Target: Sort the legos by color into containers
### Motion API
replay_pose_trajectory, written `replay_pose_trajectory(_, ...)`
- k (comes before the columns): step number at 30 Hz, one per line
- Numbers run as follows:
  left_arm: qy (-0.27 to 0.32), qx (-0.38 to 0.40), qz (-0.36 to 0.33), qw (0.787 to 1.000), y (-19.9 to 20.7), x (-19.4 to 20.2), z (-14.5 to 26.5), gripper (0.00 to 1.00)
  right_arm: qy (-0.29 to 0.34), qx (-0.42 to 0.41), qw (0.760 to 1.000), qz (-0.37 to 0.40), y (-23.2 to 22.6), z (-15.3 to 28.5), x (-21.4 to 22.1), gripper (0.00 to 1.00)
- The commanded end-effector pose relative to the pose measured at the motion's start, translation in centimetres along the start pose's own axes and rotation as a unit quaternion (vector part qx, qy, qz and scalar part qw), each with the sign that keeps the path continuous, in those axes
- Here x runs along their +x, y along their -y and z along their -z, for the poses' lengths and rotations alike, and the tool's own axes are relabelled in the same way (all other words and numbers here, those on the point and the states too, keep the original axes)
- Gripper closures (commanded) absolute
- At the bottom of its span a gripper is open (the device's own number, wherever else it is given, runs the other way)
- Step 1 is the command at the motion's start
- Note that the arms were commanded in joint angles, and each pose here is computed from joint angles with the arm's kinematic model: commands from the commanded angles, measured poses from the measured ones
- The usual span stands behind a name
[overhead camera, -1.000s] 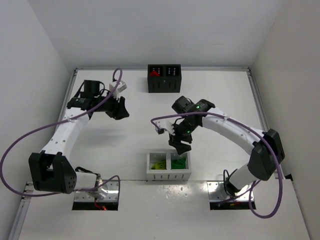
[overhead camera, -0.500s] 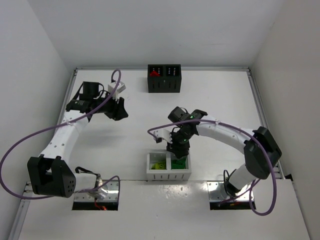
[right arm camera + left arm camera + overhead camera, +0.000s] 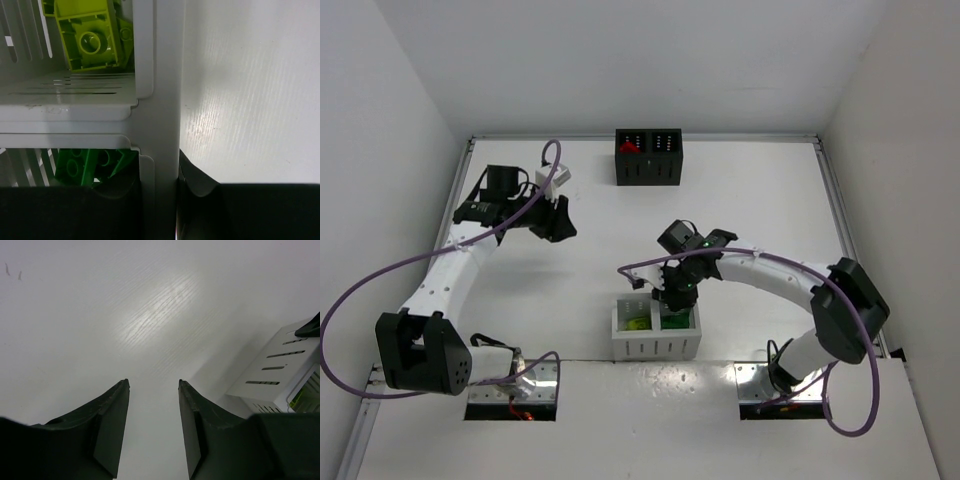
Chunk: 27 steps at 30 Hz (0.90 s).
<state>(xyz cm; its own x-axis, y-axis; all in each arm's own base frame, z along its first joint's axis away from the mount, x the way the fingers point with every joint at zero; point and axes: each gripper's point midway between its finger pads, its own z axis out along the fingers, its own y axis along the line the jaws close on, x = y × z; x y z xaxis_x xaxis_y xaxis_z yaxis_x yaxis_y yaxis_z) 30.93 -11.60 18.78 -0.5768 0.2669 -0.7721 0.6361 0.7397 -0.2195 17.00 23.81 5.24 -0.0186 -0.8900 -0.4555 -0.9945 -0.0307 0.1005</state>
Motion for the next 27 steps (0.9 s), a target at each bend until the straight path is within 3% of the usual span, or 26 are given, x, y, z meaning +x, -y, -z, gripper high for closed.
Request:
replay_pose_trajectory(1,0.02,-0.007,0.0,1.0,-0.3,-0.9,0.3,0.5,0.036,0.003,0.999,-0.014,-0.1,0.3,-0.8,1.0)
replay_pose_trajectory(10,0.022,-0.005,-0.006,1.0,-0.2,-1.0,0.0,0.5,0.126,0.077,0.989,-0.001,2.6,7.0,-7.0,1.0)
replay_pose_trajectory(20,0.035,-0.01,-0.003,0.999,-0.7,-1.6,-0.8,0.5,0.107,0.117,0.987,0.029,10.0,8.7,-7.1,1.0)
replay_pose_trajectory(27,0.049,-0.017,0.003,0.999,-1.3,-2.2,-1.5,0.5,0.07,0.09,0.99,0.08,14.5,7.3,-4.9,1.0)
